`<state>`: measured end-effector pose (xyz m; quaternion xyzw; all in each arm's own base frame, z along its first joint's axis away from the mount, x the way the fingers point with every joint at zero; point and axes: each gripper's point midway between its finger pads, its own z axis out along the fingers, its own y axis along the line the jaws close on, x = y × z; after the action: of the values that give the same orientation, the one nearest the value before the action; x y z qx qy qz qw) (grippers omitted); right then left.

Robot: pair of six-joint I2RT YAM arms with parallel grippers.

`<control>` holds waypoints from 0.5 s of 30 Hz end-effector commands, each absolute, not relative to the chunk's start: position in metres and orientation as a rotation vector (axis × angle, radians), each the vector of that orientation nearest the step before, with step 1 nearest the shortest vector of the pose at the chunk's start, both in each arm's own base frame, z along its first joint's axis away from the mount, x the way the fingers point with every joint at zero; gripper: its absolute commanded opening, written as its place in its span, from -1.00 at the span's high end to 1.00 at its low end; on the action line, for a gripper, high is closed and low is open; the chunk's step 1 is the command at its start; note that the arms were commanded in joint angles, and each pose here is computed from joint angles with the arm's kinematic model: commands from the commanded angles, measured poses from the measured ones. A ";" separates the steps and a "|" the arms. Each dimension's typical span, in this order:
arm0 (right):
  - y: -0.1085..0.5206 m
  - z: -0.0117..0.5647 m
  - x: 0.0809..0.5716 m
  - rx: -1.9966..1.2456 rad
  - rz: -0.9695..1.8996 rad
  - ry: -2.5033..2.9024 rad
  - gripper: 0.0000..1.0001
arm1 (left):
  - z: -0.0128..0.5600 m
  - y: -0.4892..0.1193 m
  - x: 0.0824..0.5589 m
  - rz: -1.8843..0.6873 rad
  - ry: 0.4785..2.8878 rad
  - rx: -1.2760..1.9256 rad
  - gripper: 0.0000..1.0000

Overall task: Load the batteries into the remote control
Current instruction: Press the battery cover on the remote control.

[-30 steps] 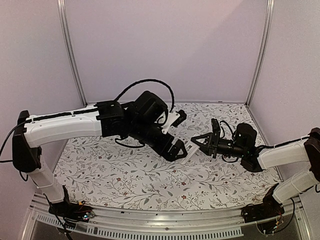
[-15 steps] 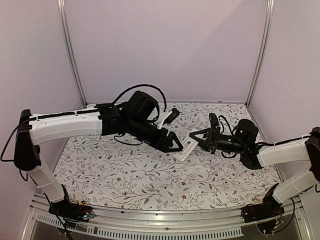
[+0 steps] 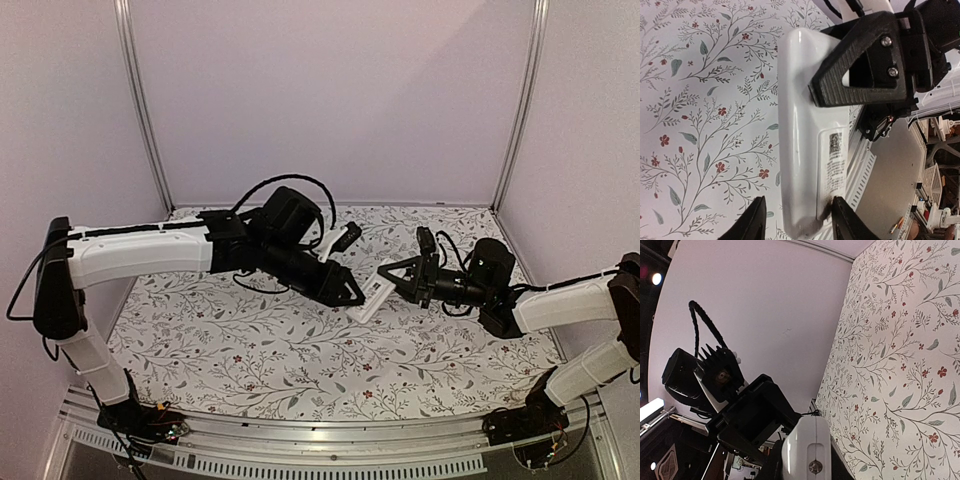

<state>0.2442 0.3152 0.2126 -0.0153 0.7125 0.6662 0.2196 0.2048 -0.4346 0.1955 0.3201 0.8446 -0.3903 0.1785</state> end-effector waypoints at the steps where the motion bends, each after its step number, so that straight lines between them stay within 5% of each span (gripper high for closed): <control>1: 0.321 0.232 0.244 -0.085 1.883 1.906 1.00 | 0.174 -0.431 0.208 -1.030 2.450 0.914 0.11; 15: 0.321 0.250 0.242 -0.106 1.934 1.834 1.00 | 0.135 -0.424 0.208 -0.788 2.571 0.988 0.37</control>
<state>0.2489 0.3155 0.1990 -0.0018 0.7253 0.6546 0.2130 0.2088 -0.4395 0.1781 0.3332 0.8604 -0.3482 0.1655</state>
